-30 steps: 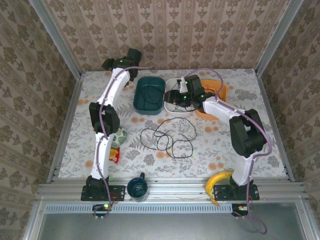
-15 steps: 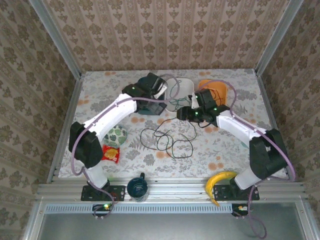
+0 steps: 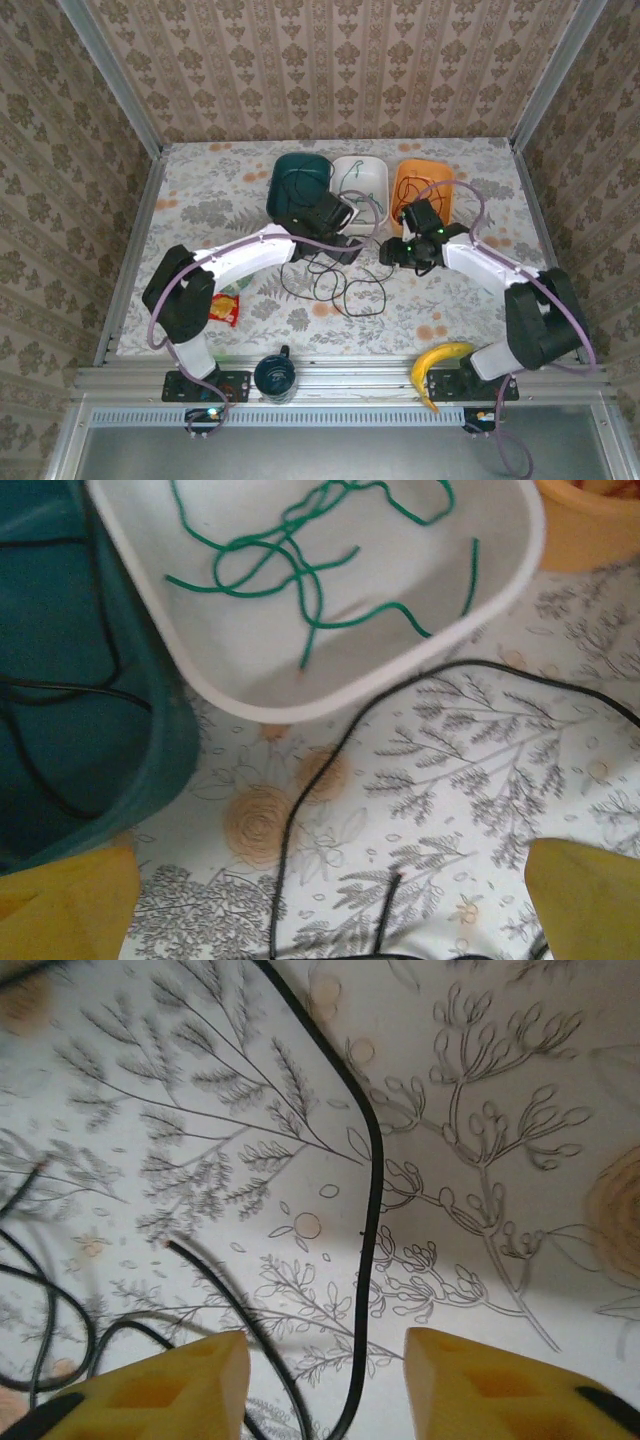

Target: Untangle the cables

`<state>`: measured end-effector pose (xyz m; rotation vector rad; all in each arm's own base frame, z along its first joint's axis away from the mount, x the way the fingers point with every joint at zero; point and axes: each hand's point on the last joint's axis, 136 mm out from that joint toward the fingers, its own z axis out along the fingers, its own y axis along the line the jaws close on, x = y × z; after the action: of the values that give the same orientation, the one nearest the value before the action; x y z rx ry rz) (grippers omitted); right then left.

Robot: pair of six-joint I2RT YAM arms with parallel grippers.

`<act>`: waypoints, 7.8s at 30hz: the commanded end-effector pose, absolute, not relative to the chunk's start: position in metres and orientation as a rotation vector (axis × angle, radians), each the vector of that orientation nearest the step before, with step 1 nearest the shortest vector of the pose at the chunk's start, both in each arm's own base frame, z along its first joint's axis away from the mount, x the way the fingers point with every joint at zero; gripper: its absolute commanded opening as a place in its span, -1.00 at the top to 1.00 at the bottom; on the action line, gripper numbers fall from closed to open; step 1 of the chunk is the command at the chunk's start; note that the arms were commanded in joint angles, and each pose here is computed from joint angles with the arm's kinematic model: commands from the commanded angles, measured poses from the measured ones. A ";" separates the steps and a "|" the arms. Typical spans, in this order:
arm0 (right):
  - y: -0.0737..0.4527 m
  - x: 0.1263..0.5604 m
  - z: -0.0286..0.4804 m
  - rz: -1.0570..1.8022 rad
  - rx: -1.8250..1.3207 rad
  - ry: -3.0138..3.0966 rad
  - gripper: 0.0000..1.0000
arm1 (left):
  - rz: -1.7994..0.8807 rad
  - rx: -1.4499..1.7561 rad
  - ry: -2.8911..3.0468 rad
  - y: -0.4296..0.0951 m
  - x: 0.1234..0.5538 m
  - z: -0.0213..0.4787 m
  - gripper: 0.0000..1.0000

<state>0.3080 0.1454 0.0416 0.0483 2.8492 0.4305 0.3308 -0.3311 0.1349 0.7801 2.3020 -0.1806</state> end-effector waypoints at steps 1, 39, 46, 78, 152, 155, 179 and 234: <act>0.149 0.303 0.034 0.451 0.003 2.909 0.37 | -0.117 0.674 2.268 -0.321 0.350 0.153 -1.00; 0.219 0.364 0.499 0.997 -0.284 1.527 1.00 | -0.489 0.251 2.081 -0.212 0.324 0.189 -0.95; 0.218 0.355 0.488 1.027 -0.276 1.571 1.00 | -0.682 0.797 1.966 -0.283 0.287 0.189 -0.91; 0.167 0.332 0.459 1.191 -0.118 1.672 1.00 | -0.590 0.751 1.705 -0.337 0.333 0.211 1.00; 0.061 0.343 0.357 1.051 0.369 1.873 1.00 | -0.690 -0.286 1.546 -0.072 0.415 0.347 1.00; 0.071 0.339 0.358 1.038 0.310 1.895 1.00 | -0.687 -0.235 1.575 -0.091 0.425 0.345 1.00; 0.112 0.314 0.360 1.078 0.065 1.982 1.00 | 0.017 0.243 2.243 -0.204 0.534 0.179 1.00; 0.284 0.499 0.505 1.393 -0.220 1.657 1.00 | -0.073 -0.659 2.243 -0.047 0.345 0.136 -0.30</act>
<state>0.5065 0.2674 0.5064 -0.1790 1.6289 1.3218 0.3390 -0.0503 0.1247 -0.6222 2.2842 -0.0648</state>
